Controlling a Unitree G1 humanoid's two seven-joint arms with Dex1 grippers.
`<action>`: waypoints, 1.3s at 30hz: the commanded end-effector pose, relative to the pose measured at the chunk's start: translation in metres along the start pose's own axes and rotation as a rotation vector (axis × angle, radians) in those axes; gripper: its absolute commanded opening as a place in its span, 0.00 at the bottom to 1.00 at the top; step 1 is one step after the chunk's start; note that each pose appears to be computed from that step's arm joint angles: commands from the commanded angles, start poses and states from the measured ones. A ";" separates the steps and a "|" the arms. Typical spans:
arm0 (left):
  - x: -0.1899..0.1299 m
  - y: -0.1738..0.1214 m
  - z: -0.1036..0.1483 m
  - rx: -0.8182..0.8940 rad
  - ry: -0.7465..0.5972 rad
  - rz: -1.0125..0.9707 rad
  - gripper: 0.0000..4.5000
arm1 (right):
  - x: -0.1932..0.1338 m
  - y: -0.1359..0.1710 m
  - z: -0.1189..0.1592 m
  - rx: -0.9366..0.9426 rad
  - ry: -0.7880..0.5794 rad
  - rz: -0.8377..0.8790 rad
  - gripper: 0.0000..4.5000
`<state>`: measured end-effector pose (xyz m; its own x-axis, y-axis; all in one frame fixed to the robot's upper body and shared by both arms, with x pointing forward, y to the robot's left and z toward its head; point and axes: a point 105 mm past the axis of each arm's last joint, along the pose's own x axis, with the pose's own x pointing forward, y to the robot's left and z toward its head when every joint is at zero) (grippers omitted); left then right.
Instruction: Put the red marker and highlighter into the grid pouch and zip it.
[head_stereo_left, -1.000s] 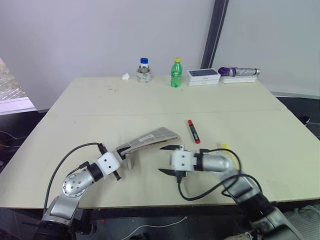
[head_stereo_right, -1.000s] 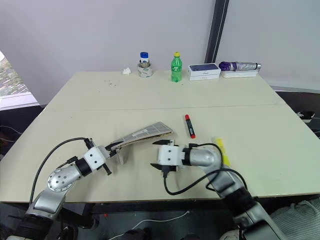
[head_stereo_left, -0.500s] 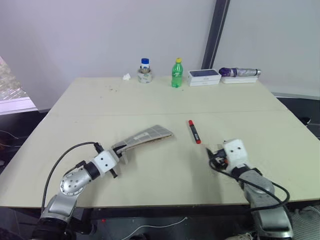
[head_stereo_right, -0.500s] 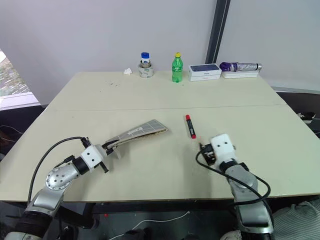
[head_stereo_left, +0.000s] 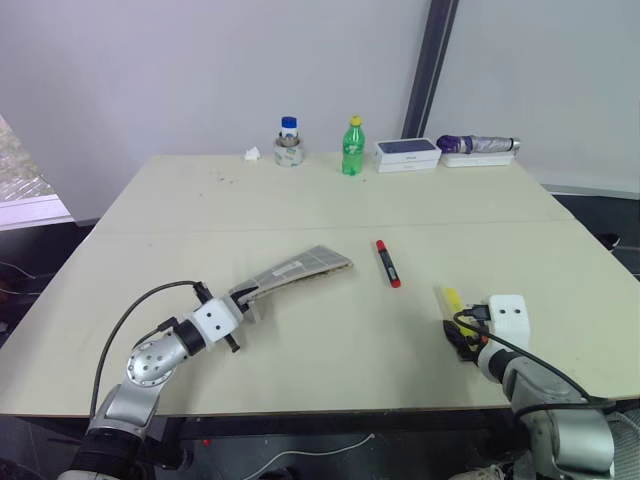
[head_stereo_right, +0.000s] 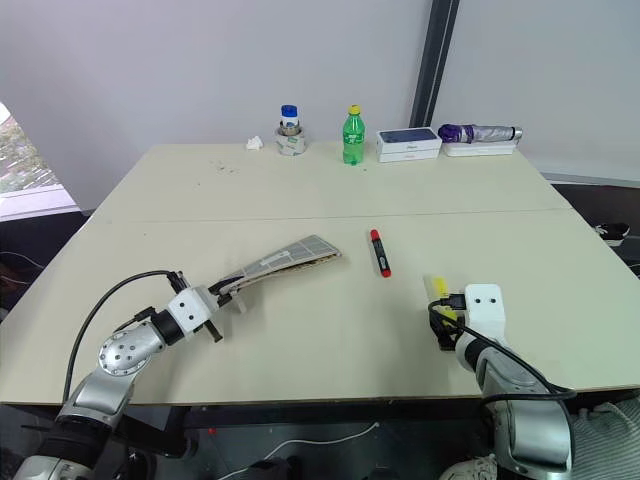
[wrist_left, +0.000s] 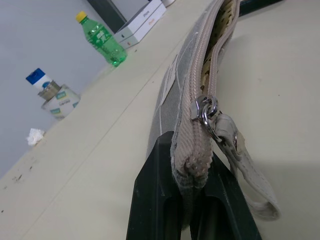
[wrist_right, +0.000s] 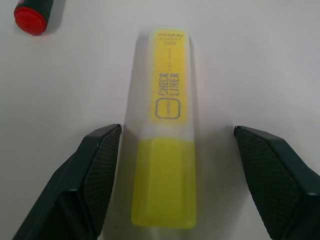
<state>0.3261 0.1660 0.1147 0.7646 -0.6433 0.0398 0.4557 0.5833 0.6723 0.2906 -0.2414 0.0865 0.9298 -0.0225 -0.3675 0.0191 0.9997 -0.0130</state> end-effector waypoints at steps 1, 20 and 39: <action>0.002 0.003 0.008 0.018 -0.029 0.007 0.00 | -0.001 -0.003 0.002 -0.015 0.014 -0.005 0.40; -0.001 0.021 0.021 -0.056 -0.072 -0.005 0.00 | -0.021 0.127 0.051 -0.644 -0.380 0.766 0.20; -0.001 0.009 0.023 -0.008 -0.063 -0.074 0.00 | -0.009 0.144 0.064 -0.669 -0.410 0.814 0.20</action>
<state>0.3224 0.1643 0.1291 0.7139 -0.7001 0.0121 0.5297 0.5513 0.6446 0.3103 -0.0998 0.1390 0.6339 0.7522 -0.1802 -0.7416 0.5250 -0.4176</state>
